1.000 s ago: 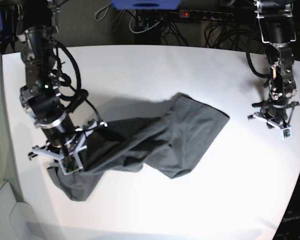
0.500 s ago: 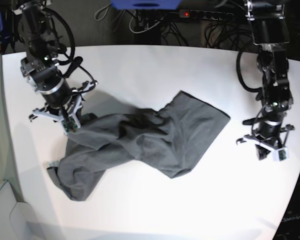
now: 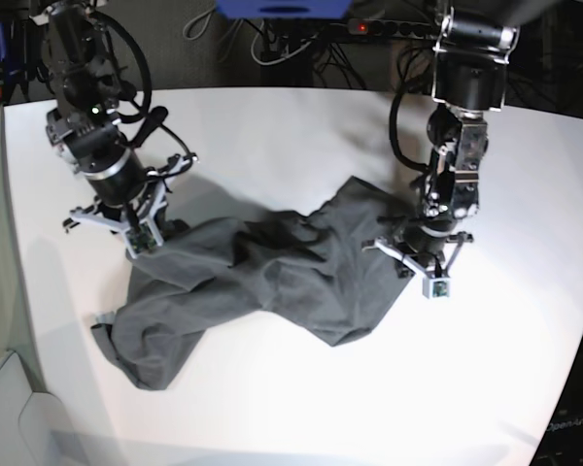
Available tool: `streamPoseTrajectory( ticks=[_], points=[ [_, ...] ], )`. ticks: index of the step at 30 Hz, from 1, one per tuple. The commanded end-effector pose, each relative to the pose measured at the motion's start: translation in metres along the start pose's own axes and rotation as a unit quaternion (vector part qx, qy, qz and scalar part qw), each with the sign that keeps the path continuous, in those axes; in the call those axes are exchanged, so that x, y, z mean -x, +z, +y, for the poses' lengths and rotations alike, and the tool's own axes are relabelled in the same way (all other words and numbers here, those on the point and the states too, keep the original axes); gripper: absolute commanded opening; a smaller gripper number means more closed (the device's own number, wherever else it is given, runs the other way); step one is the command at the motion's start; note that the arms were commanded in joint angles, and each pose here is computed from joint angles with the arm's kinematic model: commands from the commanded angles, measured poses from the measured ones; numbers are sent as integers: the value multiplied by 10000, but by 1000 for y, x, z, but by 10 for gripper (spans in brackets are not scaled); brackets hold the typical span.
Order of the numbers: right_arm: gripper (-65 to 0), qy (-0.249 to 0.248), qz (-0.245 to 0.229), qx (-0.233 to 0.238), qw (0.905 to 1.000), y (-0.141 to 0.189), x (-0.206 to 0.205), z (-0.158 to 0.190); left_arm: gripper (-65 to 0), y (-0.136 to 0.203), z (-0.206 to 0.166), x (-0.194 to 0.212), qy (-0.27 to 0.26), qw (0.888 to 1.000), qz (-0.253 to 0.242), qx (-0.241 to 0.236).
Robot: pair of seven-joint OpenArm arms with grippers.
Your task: Layout the t-shirt on the table in an organized manner, then fold the t-shirt properly
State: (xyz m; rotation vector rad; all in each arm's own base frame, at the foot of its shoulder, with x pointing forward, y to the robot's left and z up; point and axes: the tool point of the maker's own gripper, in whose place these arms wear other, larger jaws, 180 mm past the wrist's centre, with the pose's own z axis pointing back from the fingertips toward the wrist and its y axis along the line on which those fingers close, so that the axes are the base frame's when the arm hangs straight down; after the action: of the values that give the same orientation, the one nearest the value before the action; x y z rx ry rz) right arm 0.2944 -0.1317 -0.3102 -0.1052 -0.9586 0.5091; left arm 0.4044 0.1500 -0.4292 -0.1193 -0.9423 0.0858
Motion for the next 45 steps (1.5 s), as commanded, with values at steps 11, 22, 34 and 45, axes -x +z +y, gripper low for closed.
streamPoseTrajectory(
  ticks=[11,22,34,45],
  points=[
    [-650,283,-1693,-28,9852,4,-91,0,-647,5,79,2,-417,9963,314,-677],
    [-650,506,-2122,-1521,9640,8,-135,122,-647,28,149,-21,-896,9886,2,-1213],
    [-650,1458,-934,-2611,9497,24,-74,207,-647,35,160,-16,-983,9867,47,-1297],
    [-649,1725,-909,-2226,9552,10,-88,180,-647,35,160,-16,-998,9865,48,-1301]
  ],
)
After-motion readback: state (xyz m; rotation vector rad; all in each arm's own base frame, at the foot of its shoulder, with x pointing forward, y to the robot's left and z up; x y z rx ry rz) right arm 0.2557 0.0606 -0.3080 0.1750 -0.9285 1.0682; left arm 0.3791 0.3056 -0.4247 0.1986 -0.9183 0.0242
